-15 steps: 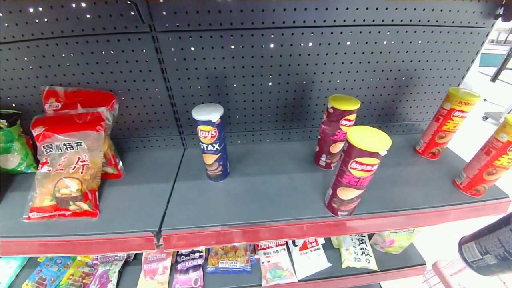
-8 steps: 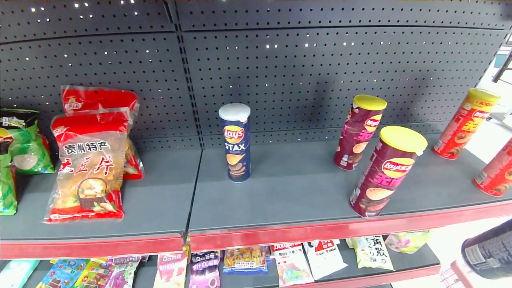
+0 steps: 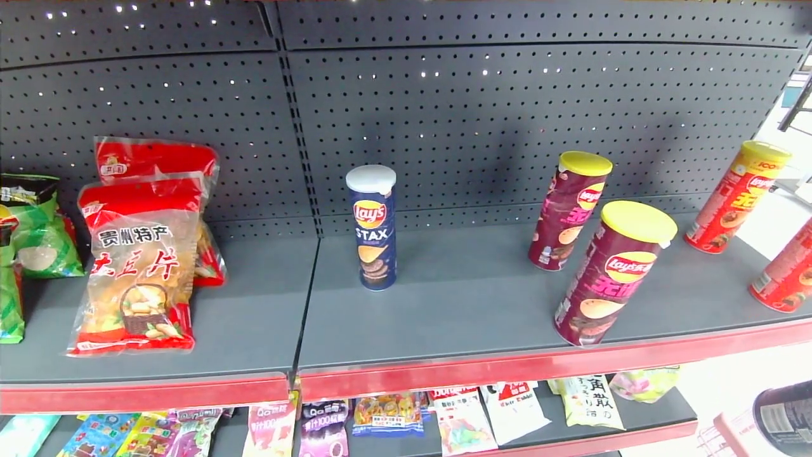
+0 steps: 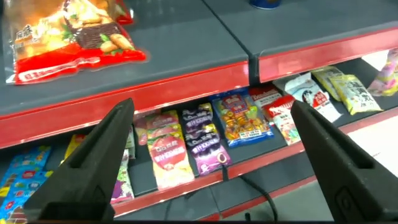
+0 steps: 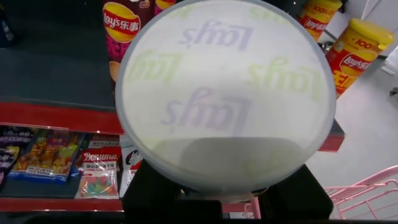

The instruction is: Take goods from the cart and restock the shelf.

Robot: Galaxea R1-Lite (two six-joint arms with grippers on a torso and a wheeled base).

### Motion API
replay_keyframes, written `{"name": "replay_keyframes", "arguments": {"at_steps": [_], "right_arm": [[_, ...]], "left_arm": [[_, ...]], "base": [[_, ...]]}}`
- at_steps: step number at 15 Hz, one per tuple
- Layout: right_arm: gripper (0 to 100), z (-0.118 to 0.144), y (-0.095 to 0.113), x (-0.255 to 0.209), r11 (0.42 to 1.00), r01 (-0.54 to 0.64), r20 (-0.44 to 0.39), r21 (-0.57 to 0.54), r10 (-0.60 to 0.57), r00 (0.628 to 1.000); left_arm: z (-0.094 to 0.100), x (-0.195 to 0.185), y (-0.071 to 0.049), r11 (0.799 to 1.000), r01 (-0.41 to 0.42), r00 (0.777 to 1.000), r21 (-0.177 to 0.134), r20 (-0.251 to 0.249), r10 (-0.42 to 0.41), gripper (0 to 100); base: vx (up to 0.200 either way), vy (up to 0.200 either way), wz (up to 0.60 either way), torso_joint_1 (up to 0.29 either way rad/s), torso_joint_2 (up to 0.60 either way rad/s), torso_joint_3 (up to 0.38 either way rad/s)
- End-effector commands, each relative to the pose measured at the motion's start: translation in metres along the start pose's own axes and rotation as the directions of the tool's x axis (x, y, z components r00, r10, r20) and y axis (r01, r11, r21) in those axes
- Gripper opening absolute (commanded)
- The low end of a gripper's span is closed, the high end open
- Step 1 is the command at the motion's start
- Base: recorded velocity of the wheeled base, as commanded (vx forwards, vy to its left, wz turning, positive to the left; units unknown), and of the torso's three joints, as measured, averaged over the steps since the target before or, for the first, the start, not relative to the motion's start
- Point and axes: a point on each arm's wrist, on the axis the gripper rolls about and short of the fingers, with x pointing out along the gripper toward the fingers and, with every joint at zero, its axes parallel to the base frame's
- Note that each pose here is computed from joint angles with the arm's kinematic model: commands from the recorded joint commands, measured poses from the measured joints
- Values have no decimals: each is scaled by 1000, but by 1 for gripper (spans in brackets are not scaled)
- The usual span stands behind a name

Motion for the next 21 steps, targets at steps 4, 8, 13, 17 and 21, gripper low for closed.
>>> {"name": "replay_keyframes", "arguments": {"at_steps": [4,8,13,17,21], "right_arm": [[0,-17,3,-6,1000,-14,9,5,14,1000],[0,-29,7,-4,999,-48,-28,3,48,998],[0,-36,10,-3,993,-108,-62,47,111,992],[0,-42,11,-6,991,-117,-136,69,126,983],[0,-43,11,-5,992,-103,-146,69,112,983]], "left_arm": [[124,16,1,979,62,997,-196,55,-52,100],[184,94,-1,991,63,993,-116,-87,-73,100],[189,170,-15,939,340,919,-53,-193,-344,100],[201,262,-14,862,497,840,-102,-191,-507,100],[170,299,-12,816,577,795,-25,-211,-569,100]], "base": [[0,0,0,0,0,0],[0,0,0,0,0,0],[0,0,0,0,0,0],[0,0,0,0,0,0],[0,0,0,0,0,0]]}}
